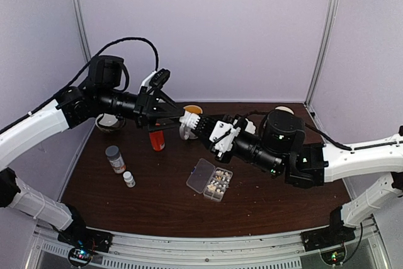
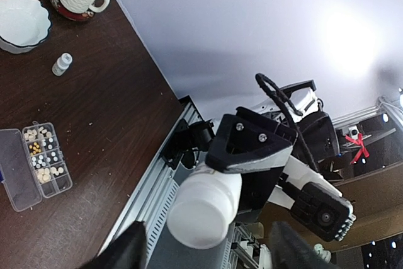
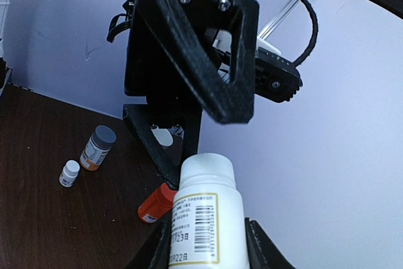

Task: Sort the pills into containers
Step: Pass from the left arm to the right

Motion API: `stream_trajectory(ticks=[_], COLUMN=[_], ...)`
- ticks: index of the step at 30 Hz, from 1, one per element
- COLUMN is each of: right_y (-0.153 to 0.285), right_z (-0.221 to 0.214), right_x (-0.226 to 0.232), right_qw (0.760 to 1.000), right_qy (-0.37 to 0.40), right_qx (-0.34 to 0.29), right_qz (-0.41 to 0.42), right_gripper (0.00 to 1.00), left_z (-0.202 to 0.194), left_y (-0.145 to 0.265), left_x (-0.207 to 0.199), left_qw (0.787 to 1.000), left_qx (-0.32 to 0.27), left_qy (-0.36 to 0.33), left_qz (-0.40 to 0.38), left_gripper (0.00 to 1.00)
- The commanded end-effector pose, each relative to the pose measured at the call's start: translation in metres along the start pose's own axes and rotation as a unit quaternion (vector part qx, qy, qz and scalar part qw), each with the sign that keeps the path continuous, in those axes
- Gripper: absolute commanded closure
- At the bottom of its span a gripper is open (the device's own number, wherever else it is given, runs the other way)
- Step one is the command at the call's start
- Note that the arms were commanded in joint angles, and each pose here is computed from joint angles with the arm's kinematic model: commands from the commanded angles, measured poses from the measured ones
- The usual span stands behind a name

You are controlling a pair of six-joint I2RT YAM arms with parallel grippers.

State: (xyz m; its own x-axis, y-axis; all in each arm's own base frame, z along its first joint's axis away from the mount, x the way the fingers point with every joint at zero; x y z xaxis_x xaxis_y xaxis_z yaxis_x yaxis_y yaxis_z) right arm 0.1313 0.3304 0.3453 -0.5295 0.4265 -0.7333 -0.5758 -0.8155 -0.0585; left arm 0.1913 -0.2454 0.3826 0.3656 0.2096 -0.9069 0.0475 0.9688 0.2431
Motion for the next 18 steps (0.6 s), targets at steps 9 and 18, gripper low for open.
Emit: stream_trajectory(ticks=[9,18], right_y=[0.02,0.044], right_z=[0.002,-0.014], right_x=[-0.01,-0.007], right_qw=[0.992,0.974], right_qy=[-0.128,-0.225], right_qx=[-0.011,-0.013], right_qz=[0.005,-0.008], right_gripper=[0.86,0.87], left_z=[0.022,0.024], left_y=[0.04,0.085], left_x=[-0.033,-0.083], left_qw=[0.986,0.946], left_qx=[-0.116,-0.229], left_qy=[-0.12,-0.228], left_qz=[0.021,0.011], left_gripper=[0.02,0.02])
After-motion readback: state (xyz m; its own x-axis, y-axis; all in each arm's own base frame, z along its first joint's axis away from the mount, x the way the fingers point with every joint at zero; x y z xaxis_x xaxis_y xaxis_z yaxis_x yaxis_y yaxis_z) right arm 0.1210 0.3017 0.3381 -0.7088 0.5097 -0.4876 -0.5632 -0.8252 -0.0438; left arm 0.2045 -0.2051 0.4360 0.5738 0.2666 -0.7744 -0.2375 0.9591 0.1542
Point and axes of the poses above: each gripper's point midway between its finger pads, its own y axis back along the fingers, its own x axis along the line the jaws close on, z = x × y, the point moved 10 cm from there along y, back along the fingers, and after that the axes turned 8 degrees about y, right-handed, at the moved point
